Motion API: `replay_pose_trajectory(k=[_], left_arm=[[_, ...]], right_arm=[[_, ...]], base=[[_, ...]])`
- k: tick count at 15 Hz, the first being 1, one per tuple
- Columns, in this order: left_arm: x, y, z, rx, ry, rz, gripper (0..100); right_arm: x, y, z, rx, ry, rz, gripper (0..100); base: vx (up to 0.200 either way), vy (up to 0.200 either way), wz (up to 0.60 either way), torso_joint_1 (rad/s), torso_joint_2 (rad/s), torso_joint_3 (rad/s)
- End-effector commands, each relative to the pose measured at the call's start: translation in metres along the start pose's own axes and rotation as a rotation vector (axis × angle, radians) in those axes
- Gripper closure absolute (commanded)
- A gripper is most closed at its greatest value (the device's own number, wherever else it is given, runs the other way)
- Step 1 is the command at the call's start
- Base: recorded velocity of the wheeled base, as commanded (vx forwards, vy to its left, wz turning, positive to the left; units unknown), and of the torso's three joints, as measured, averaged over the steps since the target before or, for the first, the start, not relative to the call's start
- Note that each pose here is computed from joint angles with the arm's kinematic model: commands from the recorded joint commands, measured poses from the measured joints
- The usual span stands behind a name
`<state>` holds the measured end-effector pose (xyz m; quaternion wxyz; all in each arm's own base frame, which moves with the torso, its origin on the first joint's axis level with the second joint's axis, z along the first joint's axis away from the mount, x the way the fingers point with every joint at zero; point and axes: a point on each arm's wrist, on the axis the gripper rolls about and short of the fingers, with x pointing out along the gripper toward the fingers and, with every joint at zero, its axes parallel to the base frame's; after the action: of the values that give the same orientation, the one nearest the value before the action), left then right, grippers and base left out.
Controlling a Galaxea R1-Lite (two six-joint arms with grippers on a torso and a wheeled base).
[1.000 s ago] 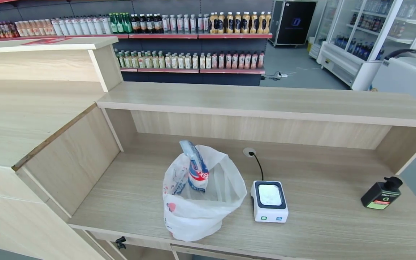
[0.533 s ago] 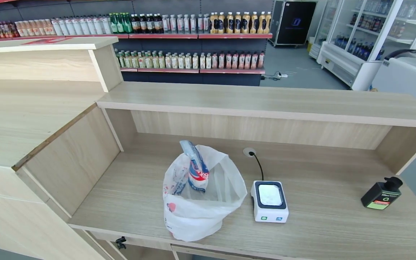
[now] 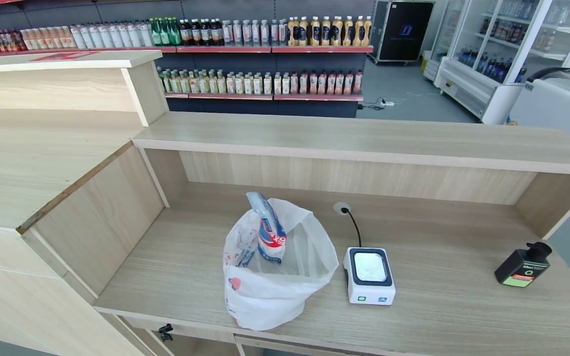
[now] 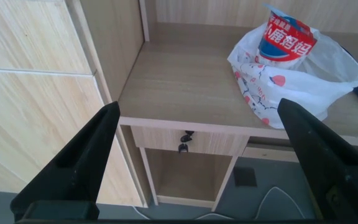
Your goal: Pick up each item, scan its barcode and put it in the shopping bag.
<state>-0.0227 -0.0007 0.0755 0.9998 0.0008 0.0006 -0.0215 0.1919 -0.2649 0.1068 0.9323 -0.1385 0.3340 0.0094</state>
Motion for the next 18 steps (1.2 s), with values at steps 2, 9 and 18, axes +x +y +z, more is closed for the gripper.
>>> replay_pose_trajectory(k=[2, 9, 18], left_arm=[[0.0, 0.0, 0.0, 0.0, 0.0, 0.0, 0], [0.0, 0.0, 0.0, 0.0, 0.0, 0.0, 0], [0.0, 0.0, 0.0, 0.0, 0.0, 0.0, 0]], right_arm=[[0.025, -0.007, -0.007, 0.011, -0.016, 0.059, 0], [0.074, -0.002, 0.004, -0.064, -0.109, 0.206, 0], [0.122, 0.022, 0.012, -0.151, -0.135, 0.342, 0]], base=[[0.0, 0.0, 0.0, 0.0, 0.0, 0.0], [0.0, 0.0, 0.0, 0.0, 0.0, 0.0], [0.0, 0.0, 0.0, 0.0, 0.0, 0.0]])
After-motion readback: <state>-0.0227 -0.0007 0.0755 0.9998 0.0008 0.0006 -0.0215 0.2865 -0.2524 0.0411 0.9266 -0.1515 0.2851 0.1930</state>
